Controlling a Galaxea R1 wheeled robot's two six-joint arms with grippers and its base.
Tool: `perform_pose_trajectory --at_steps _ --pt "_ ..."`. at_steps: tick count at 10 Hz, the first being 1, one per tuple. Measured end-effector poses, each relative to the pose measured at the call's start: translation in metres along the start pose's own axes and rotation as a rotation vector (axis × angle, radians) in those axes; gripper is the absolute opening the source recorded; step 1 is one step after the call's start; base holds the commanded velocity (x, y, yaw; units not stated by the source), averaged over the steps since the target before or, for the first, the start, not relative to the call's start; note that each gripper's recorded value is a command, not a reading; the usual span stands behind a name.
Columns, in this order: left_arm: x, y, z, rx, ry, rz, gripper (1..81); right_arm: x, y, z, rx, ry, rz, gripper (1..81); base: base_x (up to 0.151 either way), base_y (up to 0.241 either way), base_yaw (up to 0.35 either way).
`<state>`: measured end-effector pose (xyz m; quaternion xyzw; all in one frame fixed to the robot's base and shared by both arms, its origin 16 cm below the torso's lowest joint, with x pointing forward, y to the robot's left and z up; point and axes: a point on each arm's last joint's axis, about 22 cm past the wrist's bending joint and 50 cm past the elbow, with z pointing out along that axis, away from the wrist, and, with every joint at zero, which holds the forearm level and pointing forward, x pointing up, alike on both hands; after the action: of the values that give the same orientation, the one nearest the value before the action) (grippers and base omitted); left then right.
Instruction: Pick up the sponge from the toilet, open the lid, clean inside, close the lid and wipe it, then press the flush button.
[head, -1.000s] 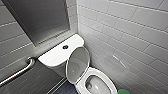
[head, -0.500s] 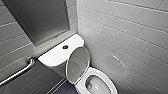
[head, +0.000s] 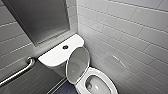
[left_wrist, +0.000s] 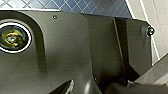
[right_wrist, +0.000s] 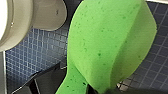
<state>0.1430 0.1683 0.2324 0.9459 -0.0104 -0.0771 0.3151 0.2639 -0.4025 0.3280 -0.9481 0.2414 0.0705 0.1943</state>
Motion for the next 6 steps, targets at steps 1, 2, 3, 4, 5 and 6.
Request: perform_pose_trajectory --at_steps 1,2,3,4,5,6 --pt "0.000 0.003 0.001 -0.004 0.000 0.000 81.1 0.001 -0.006 0.000 0.046 0.013 -0.001 1.0 0.000 0.000 0.000" --pt "0.000 0.000 0.000 -0.001 0.001 0.000 81.1 -0.004 -0.017 0.002 0.093 0.016 -0.001 1.0 0.000 0.000 0.000" --pt "0.000 -0.001 0.000 0.001 0.000 0.000 81.1 -0.006 -0.026 0.002 0.137 0.022 0.000 1.0 0.000 0.000 0.000" --pt "0.000 -0.001 -0.001 0.002 0.004 -0.003 81.1 -0.006 -0.027 0.003 0.143 0.020 -0.003 1.0 0.000 0.000 0.000" --pt "-0.001 -0.002 -0.003 0.005 0.016 -0.014 81.1 -0.003 -0.027 0.006 0.137 0.010 -0.015 1.0 0.000 0.000 0.000" --pt "-0.006 -0.004 -0.007 0.013 0.034 -0.037 81.1 0.004 -0.036 0.014 0.140 -0.004 -0.039 1.0 0.000 0.000 0.000"
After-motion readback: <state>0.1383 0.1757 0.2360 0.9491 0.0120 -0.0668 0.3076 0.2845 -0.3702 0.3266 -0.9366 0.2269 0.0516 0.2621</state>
